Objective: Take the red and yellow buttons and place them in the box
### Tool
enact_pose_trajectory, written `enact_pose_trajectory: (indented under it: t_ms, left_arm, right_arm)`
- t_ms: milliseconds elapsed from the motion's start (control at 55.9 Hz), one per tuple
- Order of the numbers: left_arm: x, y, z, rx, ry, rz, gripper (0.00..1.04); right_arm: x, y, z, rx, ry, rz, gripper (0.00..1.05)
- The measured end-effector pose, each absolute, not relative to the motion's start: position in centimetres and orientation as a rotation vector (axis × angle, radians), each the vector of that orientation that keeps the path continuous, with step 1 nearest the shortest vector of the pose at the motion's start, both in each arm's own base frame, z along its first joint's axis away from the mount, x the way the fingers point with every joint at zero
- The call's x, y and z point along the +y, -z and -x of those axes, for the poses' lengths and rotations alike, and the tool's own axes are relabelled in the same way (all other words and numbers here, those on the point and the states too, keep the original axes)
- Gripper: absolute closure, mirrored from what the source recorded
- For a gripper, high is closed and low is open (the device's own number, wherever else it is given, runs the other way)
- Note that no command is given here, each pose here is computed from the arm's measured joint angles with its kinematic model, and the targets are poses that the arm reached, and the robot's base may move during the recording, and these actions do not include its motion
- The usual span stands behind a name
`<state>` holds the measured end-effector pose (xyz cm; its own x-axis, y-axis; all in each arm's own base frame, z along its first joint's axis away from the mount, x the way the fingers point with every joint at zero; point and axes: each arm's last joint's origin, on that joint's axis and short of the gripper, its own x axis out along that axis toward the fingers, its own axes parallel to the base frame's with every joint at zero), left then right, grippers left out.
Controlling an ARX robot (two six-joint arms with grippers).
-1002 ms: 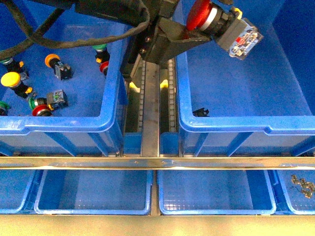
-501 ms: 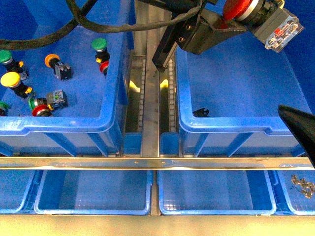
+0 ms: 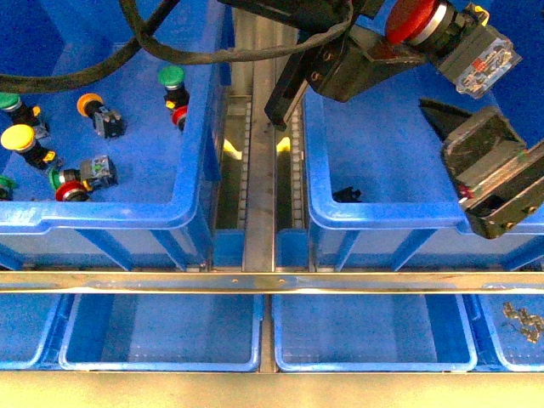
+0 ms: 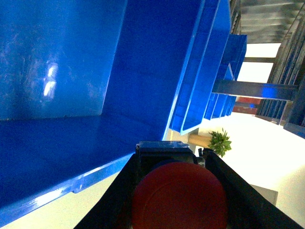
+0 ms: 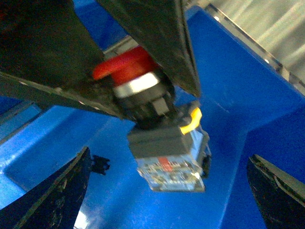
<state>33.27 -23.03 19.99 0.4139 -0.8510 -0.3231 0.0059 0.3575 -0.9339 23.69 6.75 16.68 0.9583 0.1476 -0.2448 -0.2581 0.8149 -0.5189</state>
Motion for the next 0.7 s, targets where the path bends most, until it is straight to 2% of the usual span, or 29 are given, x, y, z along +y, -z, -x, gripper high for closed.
enact_pose_trajectory:
  t_ms: [304, 698]
  left_arm:
    - [-23.1, -20.3, -33.4, 0.985, 0.691, 1.062, 0.71]
    - [-23.3, -20.4, -33.6, 0.985, 0.688, 1.061, 0.71]
  right_arm:
    - [7.2, -15.7, -25.0, 0.196, -0.251, 0.635, 0.07]
    - [5.7, -16.0, -26.3, 0.181, -0.18, 0.66, 0.07]
